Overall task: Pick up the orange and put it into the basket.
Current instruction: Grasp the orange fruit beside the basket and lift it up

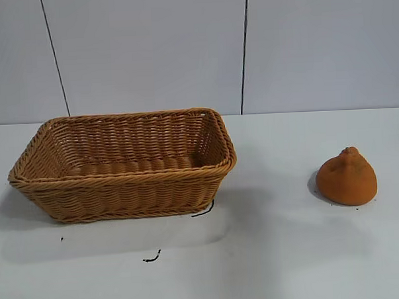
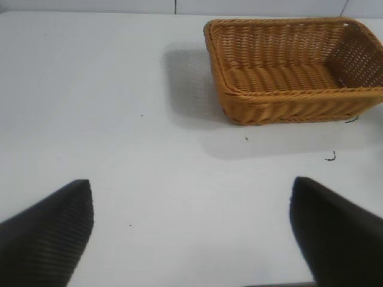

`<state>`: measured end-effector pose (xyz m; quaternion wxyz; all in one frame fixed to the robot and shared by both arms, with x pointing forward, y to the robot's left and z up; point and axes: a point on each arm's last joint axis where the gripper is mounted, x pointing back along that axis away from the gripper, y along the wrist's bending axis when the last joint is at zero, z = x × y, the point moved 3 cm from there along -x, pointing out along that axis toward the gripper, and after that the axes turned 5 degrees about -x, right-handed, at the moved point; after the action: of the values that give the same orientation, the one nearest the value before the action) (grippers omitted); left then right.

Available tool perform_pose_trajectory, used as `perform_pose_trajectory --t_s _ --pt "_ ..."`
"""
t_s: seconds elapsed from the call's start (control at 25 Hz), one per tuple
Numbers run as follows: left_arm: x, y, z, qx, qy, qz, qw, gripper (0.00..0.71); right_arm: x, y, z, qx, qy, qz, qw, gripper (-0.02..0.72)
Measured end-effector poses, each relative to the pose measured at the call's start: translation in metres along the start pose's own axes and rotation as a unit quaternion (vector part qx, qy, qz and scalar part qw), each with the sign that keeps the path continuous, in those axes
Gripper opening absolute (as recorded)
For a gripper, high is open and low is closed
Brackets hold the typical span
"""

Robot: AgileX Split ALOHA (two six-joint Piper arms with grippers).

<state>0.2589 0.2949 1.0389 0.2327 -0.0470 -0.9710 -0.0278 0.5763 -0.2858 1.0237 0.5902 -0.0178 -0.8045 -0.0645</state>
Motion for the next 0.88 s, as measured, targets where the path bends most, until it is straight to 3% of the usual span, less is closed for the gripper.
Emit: perform_pose_trajectory --t_s 0.24,0.52,0.76,0.88 --pt "0.000 0.000 0.000 0.000 0.001 0.000 1.000 0.639 -0.060 0.005 -0.034 0.002 0.046 -0.005 0.999 0.610" --pt "0.000 0.000 0.000 0.000 0.001 0.000 1.000 0.639 -0.132 0.004 -0.029 0.002 0.114 -0.005 0.993 0.610" --pt "0.000 0.000 0.000 0.000 0.001 0.000 1.000 0.639 -0.170 0.001 -0.022 -0.002 0.135 -0.001 0.991 0.606" --pt "0.000 0.000 0.000 0.000 0.001 0.000 1.000 0.639 -0.175 0.001 -0.023 -0.003 0.132 -0.002 0.991 0.505"
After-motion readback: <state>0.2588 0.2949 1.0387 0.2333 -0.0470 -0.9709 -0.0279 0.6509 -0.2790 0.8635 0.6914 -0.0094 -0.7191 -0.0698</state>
